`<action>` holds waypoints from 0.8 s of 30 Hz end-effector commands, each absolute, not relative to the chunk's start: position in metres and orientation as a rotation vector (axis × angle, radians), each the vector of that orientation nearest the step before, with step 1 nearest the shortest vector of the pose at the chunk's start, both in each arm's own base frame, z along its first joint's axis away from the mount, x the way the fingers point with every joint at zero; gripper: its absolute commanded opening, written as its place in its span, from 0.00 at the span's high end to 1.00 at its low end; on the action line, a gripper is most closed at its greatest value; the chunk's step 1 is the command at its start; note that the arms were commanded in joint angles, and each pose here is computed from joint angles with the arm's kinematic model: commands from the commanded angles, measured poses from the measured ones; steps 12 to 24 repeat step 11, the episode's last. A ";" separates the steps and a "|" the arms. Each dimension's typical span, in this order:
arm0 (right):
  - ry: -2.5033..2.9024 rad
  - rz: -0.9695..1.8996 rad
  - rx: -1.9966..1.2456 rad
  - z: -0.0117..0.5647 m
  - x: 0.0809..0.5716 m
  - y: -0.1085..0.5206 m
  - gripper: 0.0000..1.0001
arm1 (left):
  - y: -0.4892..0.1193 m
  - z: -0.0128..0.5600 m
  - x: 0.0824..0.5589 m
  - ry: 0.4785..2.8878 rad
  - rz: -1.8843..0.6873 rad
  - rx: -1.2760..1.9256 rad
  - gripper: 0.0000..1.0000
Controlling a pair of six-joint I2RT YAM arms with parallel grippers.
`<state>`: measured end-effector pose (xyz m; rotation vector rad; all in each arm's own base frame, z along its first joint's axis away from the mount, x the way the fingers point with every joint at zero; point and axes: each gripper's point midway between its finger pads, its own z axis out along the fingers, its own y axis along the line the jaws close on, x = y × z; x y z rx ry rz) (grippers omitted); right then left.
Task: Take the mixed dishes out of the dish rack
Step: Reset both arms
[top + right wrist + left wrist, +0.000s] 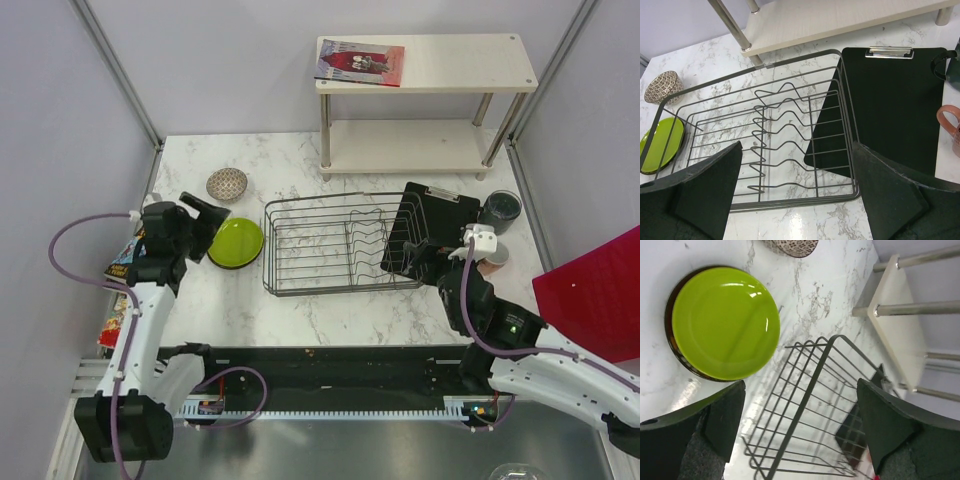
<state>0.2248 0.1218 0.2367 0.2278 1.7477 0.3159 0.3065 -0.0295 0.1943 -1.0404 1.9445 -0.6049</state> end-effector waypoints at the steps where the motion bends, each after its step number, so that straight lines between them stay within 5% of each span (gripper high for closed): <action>1: 1.737 0.337 0.220 0.242 0.229 0.130 0.02 | -0.041 0.232 0.305 1.975 -0.348 -0.661 0.02; 11: 1.764 0.354 0.191 0.246 0.237 0.152 0.02 | -0.122 0.232 0.285 2.040 -0.102 -0.192 0.01; 24: 1.764 0.354 0.191 0.246 0.237 0.152 0.02 | -0.122 0.232 0.285 2.040 -0.102 -0.192 0.01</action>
